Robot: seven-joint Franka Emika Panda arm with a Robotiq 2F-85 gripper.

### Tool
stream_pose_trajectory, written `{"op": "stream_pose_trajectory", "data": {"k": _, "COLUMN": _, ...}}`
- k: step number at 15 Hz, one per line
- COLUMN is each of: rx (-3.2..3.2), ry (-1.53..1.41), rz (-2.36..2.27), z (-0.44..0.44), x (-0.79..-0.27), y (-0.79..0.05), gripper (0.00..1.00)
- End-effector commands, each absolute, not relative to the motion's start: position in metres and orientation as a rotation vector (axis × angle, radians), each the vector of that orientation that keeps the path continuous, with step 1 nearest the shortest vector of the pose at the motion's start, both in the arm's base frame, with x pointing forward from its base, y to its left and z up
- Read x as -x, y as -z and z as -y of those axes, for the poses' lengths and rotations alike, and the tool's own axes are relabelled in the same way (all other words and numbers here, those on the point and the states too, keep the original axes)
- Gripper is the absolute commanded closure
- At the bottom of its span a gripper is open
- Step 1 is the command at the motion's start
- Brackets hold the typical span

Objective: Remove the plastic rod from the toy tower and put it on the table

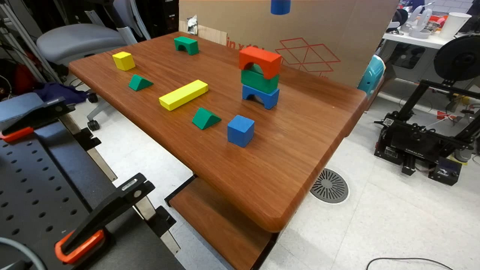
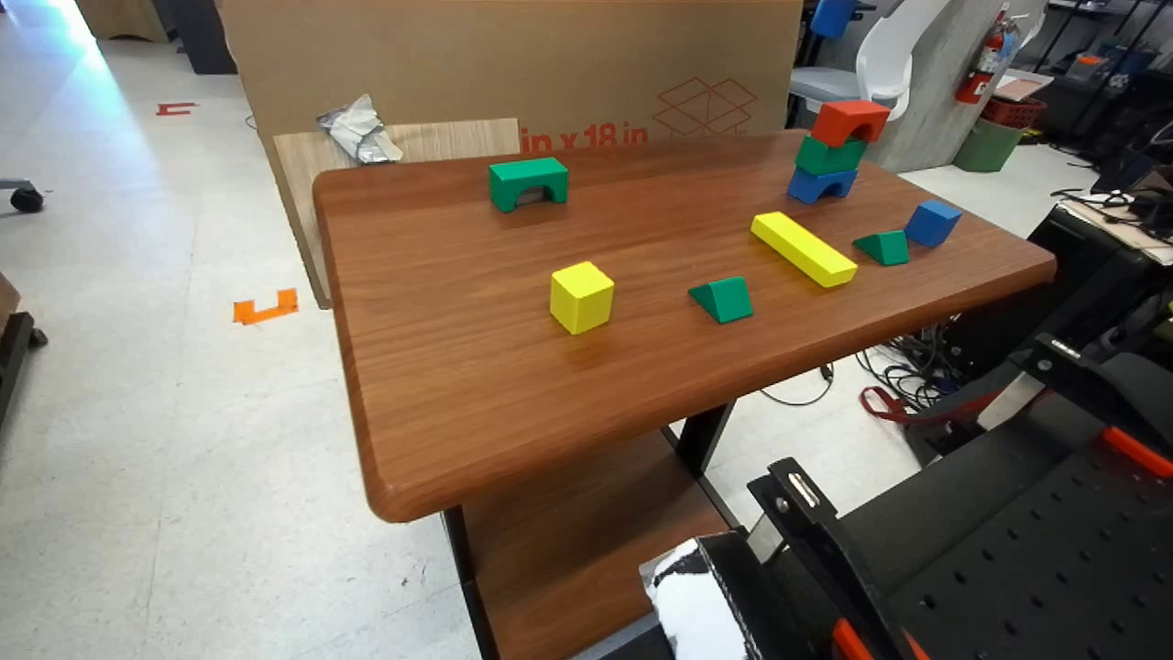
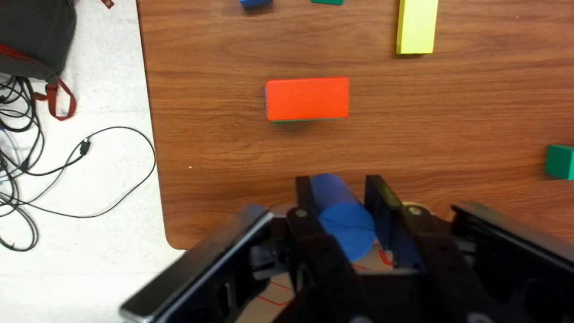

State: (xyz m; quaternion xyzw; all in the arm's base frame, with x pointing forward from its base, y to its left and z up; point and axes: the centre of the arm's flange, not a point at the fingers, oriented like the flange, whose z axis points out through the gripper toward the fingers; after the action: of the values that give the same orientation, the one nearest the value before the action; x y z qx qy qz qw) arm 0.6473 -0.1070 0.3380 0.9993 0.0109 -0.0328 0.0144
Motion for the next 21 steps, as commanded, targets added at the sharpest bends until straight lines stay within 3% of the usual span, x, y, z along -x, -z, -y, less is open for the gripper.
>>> {"op": "stream_pose_trajectory", "data": {"k": 1, "rx": -3.159, "ry": 0.171, "rz": -0.028, "z": 0.122, "x": -0.688, "y": -0.324, "gripper": 0.92}}
{"op": "stream_pose_trajectory", "data": {"k": 21, "rx": -3.100, "ry": 0.329, "rz": -0.026, "z": 0.136, "x": -0.749, "y": -0.214, "gripper": 0.92}}
